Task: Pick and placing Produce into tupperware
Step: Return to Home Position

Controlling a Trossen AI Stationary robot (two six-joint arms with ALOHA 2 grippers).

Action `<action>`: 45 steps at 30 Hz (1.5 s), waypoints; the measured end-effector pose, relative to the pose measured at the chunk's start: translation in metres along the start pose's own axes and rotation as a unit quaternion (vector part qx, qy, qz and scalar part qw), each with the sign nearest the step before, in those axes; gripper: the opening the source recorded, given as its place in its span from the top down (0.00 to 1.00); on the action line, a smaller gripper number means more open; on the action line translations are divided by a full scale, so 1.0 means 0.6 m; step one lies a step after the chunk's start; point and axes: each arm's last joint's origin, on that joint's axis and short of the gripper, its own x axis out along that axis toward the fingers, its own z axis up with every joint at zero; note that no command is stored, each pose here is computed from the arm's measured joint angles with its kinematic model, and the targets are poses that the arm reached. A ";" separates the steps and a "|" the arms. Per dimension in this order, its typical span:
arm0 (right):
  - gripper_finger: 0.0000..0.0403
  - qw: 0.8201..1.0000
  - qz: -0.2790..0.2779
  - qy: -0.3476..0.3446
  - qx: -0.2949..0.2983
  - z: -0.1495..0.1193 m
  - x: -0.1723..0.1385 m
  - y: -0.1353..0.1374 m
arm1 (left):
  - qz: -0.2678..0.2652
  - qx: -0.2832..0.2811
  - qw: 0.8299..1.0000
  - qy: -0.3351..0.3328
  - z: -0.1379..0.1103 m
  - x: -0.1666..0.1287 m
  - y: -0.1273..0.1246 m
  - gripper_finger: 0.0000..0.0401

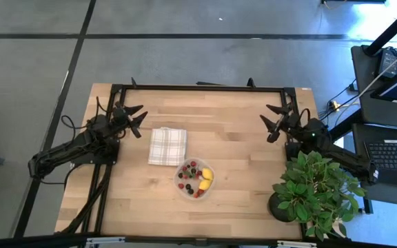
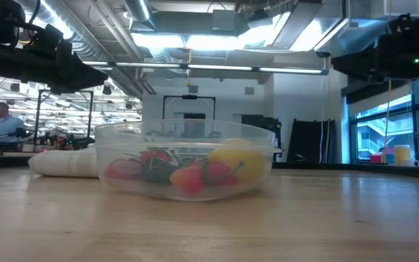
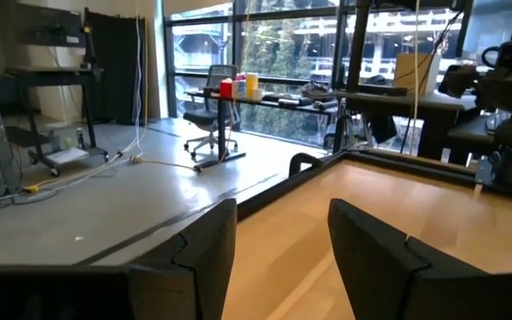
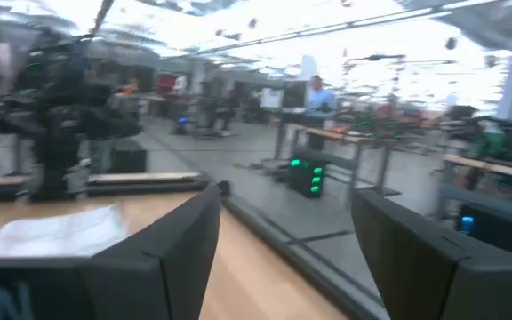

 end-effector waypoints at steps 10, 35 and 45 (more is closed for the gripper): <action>0.37 1.000 -0.027 0.003 0.011 0.000 0.000 -0.003 | -0.002 0.001 1.000 0.000 0.000 0.000 0.000 0.57; 0.37 1.000 -0.027 0.003 0.012 0.000 0.000 -0.003 | -0.002 0.001 1.000 0.000 0.000 0.000 0.000 0.57; 0.37 1.000 -0.027 0.003 0.012 0.000 0.000 -0.003 | -0.002 0.001 1.000 0.000 0.000 0.000 0.000 0.57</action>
